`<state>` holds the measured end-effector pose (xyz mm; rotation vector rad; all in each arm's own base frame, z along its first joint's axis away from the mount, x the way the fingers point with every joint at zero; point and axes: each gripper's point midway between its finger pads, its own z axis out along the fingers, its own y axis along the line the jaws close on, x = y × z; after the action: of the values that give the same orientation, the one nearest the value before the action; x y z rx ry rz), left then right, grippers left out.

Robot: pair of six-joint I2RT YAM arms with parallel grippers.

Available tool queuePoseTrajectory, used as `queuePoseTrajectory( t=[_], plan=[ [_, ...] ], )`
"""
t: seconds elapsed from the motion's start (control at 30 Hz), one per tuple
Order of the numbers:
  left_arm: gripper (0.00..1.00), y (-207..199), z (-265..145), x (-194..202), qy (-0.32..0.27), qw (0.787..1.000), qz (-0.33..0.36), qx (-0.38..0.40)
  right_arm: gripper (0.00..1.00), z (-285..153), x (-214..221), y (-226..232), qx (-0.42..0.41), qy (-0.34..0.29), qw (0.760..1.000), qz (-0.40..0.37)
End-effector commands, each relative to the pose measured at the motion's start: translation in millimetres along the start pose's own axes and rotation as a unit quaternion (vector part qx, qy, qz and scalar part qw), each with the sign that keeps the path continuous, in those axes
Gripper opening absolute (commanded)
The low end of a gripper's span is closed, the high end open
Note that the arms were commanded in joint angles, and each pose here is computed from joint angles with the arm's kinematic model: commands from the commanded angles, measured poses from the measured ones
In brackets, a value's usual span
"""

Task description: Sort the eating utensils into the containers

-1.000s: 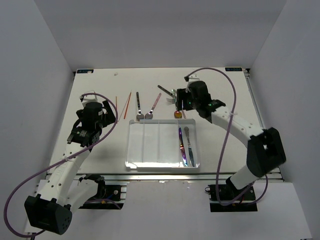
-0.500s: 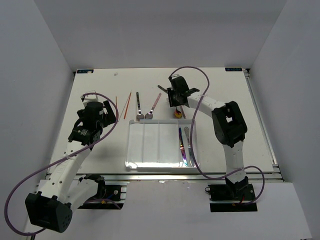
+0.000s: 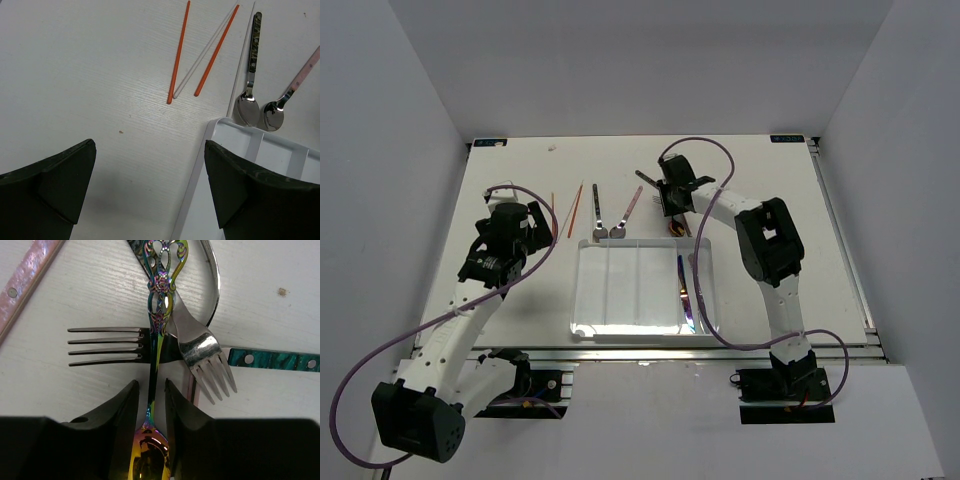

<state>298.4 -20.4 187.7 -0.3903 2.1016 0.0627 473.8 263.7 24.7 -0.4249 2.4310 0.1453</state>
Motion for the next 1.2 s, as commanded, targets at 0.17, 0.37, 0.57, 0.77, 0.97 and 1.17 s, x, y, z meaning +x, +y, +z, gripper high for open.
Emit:
queuePoseTrajectory(
  t=[0.17, 0.37, 0.57, 0.77, 0.97, 1.17],
  plan=[
    [0.98, 0, 0, -3, -0.006, 1.000, 0.001, 0.003, 0.12, 10, 14, -7, 0.004, 0.014, 1.000, 0.012],
    [0.98, 0, 0, -3, -0.006, 1.000, 0.001, 0.002, 0.00, -19, -13, 0, -0.017, -0.035, 0.999, 0.037],
    [0.98, 1, 0, -3, -0.005, 1.000, 0.001, -0.002, 0.00, -76, -85, 6, -0.045, -0.142, 0.988, 0.049],
    [0.98, 2, 0, -2, -0.006, 1.000, 0.001, -0.004, 0.00, -120, -133, 13, -0.076, -0.200, 0.976, 0.042],
    [0.98, 3, 0, -3, -0.006, 1.000, 0.000, -0.006, 0.00, -146, -114, 19, -0.095, -0.196, 0.973, 0.081],
    [0.98, 3, 0, -3, -0.006, 1.000, 0.000, -0.006, 0.00, -158, -33, 53, -0.099, -0.161, 0.973, 0.136]
  ],
)
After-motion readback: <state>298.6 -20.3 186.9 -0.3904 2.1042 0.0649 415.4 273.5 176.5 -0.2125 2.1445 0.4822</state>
